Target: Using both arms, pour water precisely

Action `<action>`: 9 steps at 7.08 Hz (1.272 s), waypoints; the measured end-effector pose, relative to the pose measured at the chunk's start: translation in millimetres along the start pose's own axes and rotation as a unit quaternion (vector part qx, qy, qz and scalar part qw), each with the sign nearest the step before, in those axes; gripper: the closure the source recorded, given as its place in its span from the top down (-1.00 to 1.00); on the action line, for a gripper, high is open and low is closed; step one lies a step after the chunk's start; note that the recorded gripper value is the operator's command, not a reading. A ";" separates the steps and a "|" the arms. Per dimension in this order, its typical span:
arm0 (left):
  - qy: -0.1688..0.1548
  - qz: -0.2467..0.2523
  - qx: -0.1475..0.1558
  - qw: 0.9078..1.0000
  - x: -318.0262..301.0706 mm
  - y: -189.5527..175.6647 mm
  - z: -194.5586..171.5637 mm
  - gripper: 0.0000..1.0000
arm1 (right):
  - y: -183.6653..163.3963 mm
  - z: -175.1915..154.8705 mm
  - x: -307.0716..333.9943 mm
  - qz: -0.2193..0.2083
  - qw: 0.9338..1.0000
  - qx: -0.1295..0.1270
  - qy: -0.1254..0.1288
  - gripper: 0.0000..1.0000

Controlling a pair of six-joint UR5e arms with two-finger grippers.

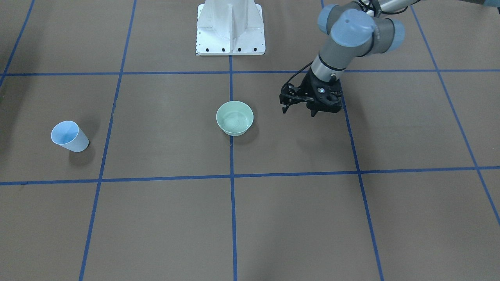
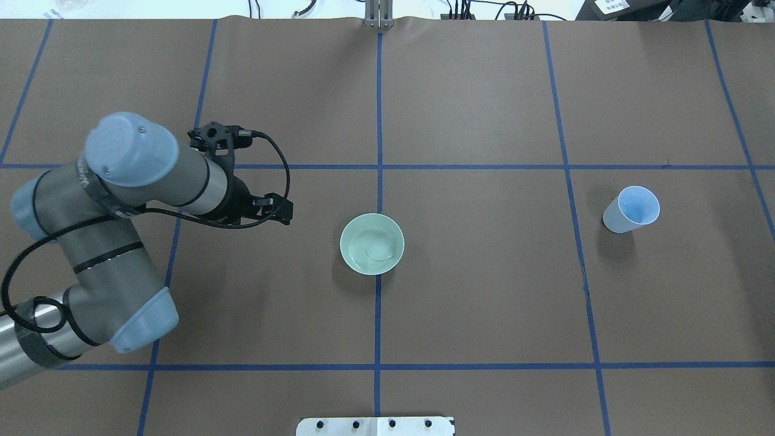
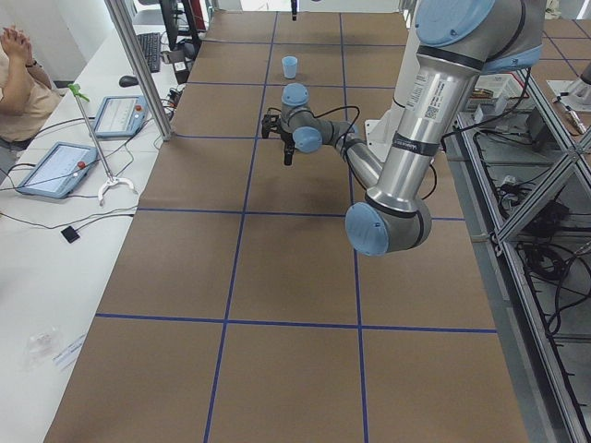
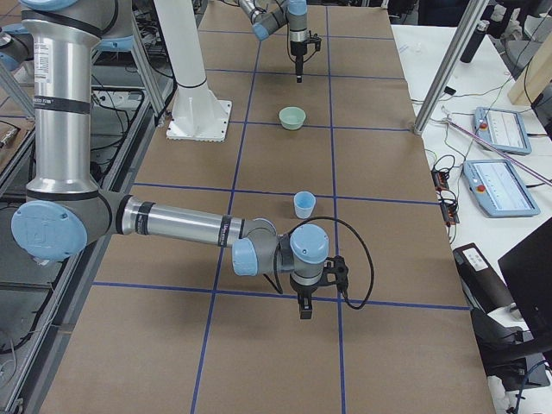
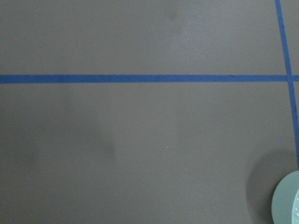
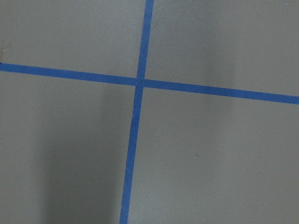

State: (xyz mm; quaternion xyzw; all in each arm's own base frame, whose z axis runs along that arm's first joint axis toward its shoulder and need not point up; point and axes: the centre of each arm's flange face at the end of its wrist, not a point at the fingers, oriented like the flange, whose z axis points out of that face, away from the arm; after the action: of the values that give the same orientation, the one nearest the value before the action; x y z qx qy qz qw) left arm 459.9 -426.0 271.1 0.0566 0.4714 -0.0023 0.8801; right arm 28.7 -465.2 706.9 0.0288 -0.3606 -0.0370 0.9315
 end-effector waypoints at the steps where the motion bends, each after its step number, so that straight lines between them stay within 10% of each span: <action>1: -0.006 0.000 -0.010 1.000 29.5 15.7 10.9 1.00 | 1.9 1.1 1.0 0.001 1.000 -0.001 0.000 1.00; 9: -0.015 -0.019 -0.009 1.000 108.9 37.0 51.6 0.38 | 7.0 4.1 3.3 0.005 1.000 -0.005 0.000 1.00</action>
State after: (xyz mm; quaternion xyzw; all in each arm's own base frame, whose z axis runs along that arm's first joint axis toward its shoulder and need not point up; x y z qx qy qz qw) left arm 565.4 -389.1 212.7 0.0400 0.4588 -0.0157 0.8875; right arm 28.7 -458.6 712.7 0.0225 -0.3610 -0.0341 0.9317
